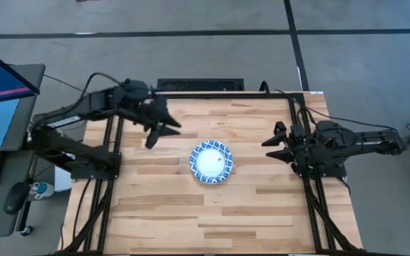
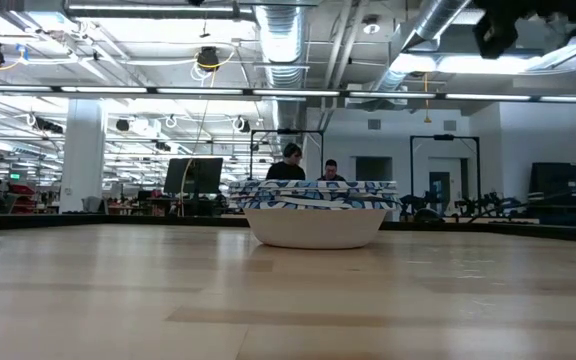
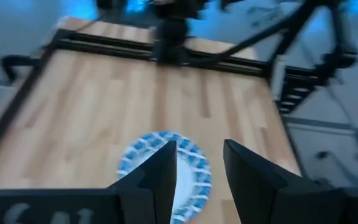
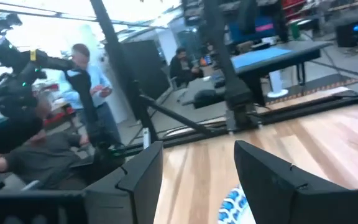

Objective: Nest bowls inside each other
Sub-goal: Return to Home Position

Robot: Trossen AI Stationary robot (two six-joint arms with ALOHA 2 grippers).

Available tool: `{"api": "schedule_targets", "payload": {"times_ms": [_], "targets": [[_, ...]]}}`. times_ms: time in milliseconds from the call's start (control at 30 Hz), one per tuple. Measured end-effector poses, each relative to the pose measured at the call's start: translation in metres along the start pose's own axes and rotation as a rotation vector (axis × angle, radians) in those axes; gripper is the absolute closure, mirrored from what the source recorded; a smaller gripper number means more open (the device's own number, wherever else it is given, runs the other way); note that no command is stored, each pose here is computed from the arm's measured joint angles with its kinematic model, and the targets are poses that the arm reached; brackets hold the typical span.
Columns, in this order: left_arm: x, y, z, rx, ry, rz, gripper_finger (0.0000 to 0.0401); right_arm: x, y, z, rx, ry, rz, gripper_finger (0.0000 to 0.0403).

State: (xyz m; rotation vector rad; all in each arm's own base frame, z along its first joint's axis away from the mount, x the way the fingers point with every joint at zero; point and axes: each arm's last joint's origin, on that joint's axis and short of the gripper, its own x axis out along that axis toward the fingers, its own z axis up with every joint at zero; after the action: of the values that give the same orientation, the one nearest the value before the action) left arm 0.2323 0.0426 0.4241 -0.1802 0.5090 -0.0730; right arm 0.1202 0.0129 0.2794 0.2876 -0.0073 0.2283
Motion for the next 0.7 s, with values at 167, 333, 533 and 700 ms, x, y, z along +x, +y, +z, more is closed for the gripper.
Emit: {"api": "schedule_targets", "payload": {"times_ms": [167, 333, 533, 700], "targets": [[0.016, 0.002, -0.045, -0.015, -0.113, -0.178, 0.0278, -0.009, -0.007, -0.018, 0.032, -0.031, -0.018, 0.0182], [0.035, 0.01, -0.087, -0.006, -0.244, -0.203, 0.0278, -0.014, -0.009, -0.026, 0.052, -0.059, -0.008, 0.0182], [0.058, 0.019, -0.136, -0.098, -0.26, -0.219, 0.0278, -0.015, -0.012, -0.033, 0.017, -0.051, -0.025, 0.0182], [0.068, 0.025, -0.167, -0.132, -0.356, -0.216, 0.0278, -0.012, -0.019, -0.051, 0.087, -0.039, -0.032, 0.0182]]}}
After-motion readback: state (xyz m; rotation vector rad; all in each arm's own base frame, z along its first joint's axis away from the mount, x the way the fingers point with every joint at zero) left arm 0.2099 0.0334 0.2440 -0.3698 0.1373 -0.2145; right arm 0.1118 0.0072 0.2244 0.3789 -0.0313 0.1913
